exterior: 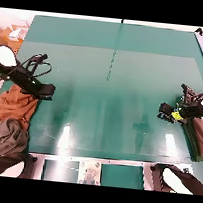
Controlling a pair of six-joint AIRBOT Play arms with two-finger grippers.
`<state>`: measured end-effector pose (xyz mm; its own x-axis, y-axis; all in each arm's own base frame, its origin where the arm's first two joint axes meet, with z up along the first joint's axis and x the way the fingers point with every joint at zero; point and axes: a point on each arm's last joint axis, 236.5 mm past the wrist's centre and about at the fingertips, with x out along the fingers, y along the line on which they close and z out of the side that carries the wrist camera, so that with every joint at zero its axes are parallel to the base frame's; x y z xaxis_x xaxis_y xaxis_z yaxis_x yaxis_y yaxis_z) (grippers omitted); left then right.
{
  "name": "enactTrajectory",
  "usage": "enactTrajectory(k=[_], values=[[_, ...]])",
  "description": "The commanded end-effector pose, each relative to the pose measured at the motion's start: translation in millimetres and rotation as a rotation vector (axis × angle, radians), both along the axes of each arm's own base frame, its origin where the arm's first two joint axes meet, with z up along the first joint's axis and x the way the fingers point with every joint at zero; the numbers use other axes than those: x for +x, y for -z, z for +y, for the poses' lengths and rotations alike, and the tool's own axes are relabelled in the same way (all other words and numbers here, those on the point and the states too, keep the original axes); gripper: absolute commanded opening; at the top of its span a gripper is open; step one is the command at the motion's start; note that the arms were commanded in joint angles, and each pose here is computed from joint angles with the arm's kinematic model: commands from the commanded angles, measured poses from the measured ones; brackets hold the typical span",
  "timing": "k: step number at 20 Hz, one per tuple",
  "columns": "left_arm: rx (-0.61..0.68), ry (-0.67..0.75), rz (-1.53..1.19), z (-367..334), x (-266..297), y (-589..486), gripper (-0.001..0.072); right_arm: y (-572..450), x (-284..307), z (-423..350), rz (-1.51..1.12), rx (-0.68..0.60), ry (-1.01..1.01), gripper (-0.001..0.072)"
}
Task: Fold the shirts.
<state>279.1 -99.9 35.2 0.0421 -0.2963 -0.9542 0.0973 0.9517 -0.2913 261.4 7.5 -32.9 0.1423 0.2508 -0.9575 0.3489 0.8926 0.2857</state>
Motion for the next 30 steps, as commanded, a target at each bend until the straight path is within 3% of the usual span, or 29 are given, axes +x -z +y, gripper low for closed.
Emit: enactTrajectory(k=[1, 4, 6, 7, 8, 10, 17, 18, 19, 20, 21, 25, 30], values=[[0.000, -0.002, -0.013, 0, 3, 0, 0.0024, 0, 0, 0, 0.000, 0.000, 0.000, 0.0018], [0.095, 0.035, -0.043, 21, 7, 5, 0.0024, 0, 0, 0, 0.000, 0.000, 0.000, 0.0018], [0.320, 0.036, -0.091, 74, 20, 9, 0.0025, 0, 0, 0, 0.000, 0.000, 0.000, 0.0018], [0.464, 0.031, -0.131, 107, 30, 7, 0.0226, 0, 0, 0, 0.000, 0.000, 0.000, 0.0018], [0.578, 0.000, -0.179, 136, 41, 4, 0.0699, 0, 0, 0, 0.000, 0.000, 0.000, 0.0018], [0.663, -0.046, -0.247, 171, 55, 14, 0.0720, 0, 0, 0, 0.000, 0.000, 0.000, 0.0018], [0.616, -0.131, -0.246, 224, 64, 108, 0.0720, 0, 0, 0, 0.000, 0.000, 0.000, 0.0018], [0.612, -0.130, -0.225, 225, 63, 118, 0.0711, 0, 0, 0, 0.000, 0.000, 0.000, 0.0019], [0.610, -0.116, -0.200, 225, 60, 127, 0.0590, 0, 0, 0, 0.000, 0.000, 0.000, 0.0018], [0.603, -0.096, -0.180, 223, 58, 134, 0.0353, 0, 0, 0, 0.000, 0.000, 0.000, 0.0018], [0.591, -0.076, -0.159, 220, 55, 139, 0.0015, 0, 0, 0, 0.000, 0.000, 0.000, 0.0018], [0.585, -0.063, -0.119, 220, 58, 114, 0.0022, 0, 0, 0, 0.000, 0.001, 0.000, 0.0018], [0.358, -0.021, -0.341, 126, 105, -20, 0.0022, 0, 0, 0, -0.001, 0.001, 0.000, 0.0018]])
